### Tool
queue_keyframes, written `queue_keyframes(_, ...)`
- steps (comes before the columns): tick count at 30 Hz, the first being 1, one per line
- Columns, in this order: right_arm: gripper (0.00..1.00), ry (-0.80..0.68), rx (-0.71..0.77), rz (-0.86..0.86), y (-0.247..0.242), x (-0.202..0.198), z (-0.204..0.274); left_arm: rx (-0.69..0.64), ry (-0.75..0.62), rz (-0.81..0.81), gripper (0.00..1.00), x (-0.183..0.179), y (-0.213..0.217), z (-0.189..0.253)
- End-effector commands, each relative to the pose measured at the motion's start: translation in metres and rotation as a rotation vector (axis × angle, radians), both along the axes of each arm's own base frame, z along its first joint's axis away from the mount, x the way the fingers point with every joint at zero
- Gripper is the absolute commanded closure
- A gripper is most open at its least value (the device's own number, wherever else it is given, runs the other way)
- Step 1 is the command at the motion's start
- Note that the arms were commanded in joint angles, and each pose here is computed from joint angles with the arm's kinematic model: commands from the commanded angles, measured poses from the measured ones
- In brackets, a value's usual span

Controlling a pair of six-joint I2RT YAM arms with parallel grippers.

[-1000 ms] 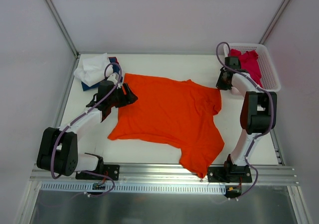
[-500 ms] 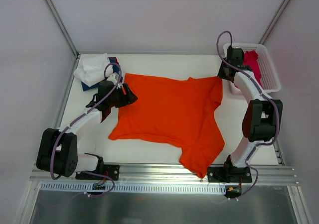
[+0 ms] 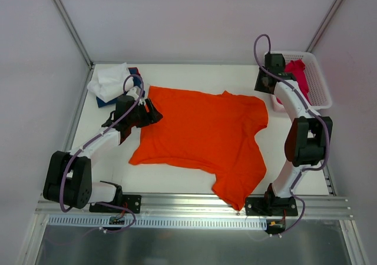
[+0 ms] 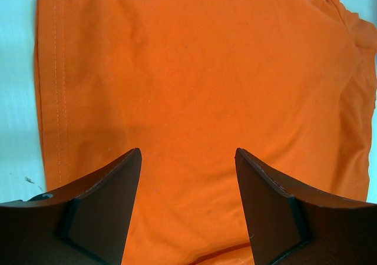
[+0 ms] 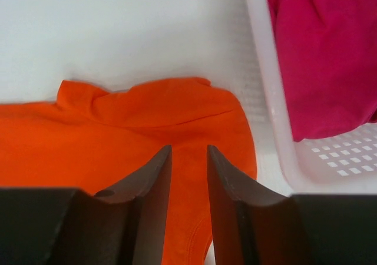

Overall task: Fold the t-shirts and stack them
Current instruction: Flatten the tshirt out

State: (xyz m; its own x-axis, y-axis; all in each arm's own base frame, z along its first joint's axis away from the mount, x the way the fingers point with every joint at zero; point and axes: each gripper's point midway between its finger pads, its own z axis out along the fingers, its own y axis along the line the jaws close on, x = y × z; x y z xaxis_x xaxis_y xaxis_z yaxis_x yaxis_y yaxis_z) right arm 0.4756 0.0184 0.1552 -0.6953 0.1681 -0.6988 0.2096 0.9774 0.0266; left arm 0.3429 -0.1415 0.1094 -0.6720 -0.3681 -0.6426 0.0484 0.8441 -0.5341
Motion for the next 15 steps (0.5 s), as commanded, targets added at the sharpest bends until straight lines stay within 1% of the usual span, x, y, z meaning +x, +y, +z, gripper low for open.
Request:
queue_keyframes(1, 0.66, -0.045, 0.016, 0.073, 0.028, -0.02, 0.034, -0.005, 0.0, 0.002, 0.34, 0.006, -0.001, 0.001)
queue_keyframes(4, 0.66, -0.023, 0.05, 0.17, 0.069, -0.04, 0.031, -0.008, 0.061, 0.006, 0.35, 0.01, -0.004, -0.012)
queue_keyframes(5, 0.66, 0.005, 0.067, 0.209, 0.083, -0.05, 0.022, -0.007, 0.093, 0.004, 0.34, 0.01, -0.005, -0.021)
queue_keyframes(6, 0.66, 0.016, 0.073, 0.256, 0.106, -0.06, 0.018, -0.016, 0.1, -0.004, 0.34, 0.011, -0.008, -0.021)
queue_keyframes(8, 0.66, 0.035, 0.088, 0.311, 0.13, -0.075, 0.011, -0.007, 0.114, -0.003, 0.34, 0.011, -0.01, -0.026)
queue_keyframes(9, 0.66, 0.053, 0.087, 0.365, 0.15, -0.087, 0.002, 0.022, 0.097, 0.007, 0.34, 0.014, -0.01, -0.025)
queue_keyframes(11, 0.66, 0.077, 0.113, 0.388, 0.168, -0.1, -0.006, 0.086, 0.07, 0.003, 0.33, 0.016, -0.009, -0.023)
queue_keyframes(12, 0.66, 0.097, 0.107, 0.427, 0.183, -0.112, -0.014, 0.114, 0.05, 0.0, 0.33, 0.019, -0.01, -0.017)
queue_keyframes(13, 0.66, 0.107, 0.1, 0.439, 0.187, -0.118, -0.019, 0.174, 0.029, -0.001, 0.33, 0.021, -0.009, -0.015)
queue_keyframes(15, 0.67, 0.128, 0.083, 0.474, 0.201, -0.131, -0.027, 0.226, 0.013, -0.017, 0.33, 0.023, -0.011, -0.008)
